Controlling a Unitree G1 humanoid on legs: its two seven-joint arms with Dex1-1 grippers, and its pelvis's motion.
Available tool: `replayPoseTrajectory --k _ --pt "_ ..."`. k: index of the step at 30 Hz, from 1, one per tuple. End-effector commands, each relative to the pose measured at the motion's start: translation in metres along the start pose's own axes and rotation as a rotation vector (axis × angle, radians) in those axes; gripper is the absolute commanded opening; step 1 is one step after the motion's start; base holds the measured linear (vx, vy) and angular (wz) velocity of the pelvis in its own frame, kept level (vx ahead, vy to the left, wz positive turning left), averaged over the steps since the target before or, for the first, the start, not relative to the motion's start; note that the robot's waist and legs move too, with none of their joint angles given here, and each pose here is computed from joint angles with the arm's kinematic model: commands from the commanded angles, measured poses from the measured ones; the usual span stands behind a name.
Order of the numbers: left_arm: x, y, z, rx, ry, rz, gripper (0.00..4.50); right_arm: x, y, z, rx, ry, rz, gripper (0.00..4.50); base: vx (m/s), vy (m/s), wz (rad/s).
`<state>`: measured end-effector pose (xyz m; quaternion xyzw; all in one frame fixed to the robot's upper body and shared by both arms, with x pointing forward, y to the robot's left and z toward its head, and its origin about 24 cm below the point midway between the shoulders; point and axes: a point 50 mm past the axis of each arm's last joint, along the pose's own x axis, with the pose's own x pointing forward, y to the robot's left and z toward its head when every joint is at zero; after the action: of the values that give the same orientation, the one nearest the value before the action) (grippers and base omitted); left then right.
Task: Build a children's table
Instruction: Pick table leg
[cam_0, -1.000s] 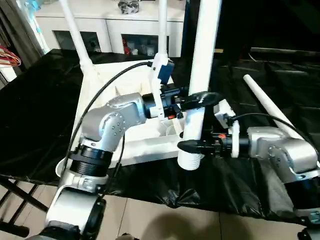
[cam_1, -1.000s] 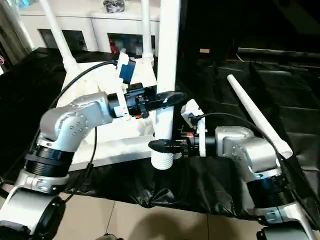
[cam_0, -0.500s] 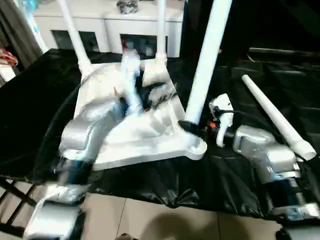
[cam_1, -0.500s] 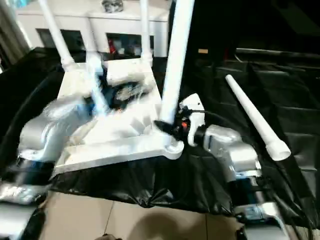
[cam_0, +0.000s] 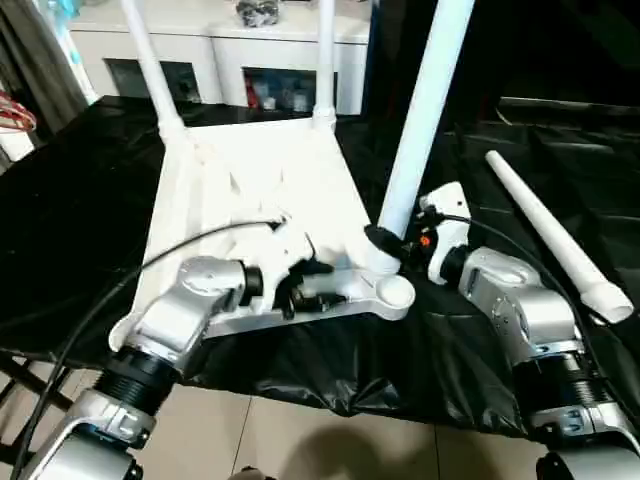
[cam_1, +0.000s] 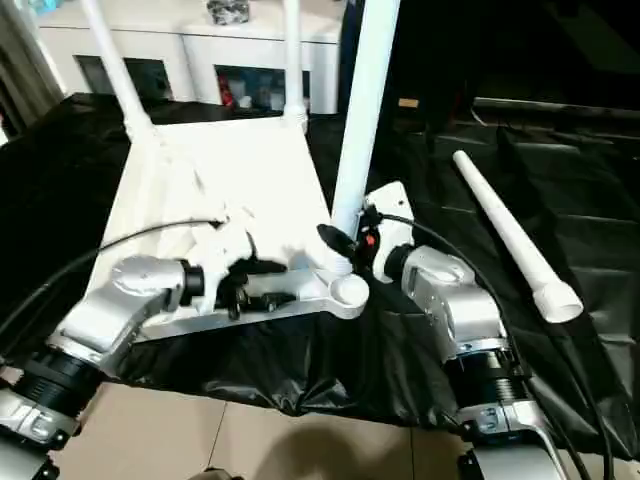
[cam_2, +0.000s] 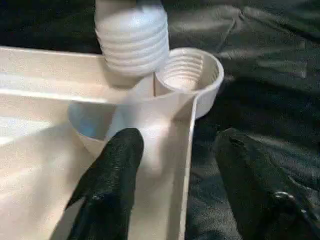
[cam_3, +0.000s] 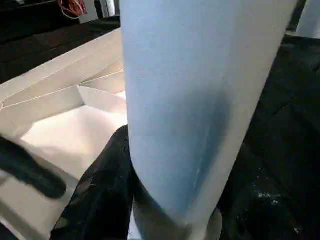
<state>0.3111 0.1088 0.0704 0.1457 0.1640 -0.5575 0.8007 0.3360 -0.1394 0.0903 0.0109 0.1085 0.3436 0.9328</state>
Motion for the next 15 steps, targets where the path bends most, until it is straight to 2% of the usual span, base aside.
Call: replayPoseTrajectory --k 1,8,15 --pt "0.003 -0.001 -0.002 0.022 0.020 -0.022 2.38 -0.003 -0.002 0.009 -0.017 -0.036 -0.016 1.88 0.000 0.000 0.00" --pt "0.006 0.002 -0.013 0.056 0.083 -0.027 1.71 -0.004 -0.002 0.009 -0.020 -0.040 -0.013 1.88 0.000 0.000 0.00" --pt "0.008 0.004 -0.014 0.046 0.091 -0.038 1.33 -0.006 -0.002 0.009 -0.020 -0.040 -0.004 1.88 0.000 0.000 0.00"
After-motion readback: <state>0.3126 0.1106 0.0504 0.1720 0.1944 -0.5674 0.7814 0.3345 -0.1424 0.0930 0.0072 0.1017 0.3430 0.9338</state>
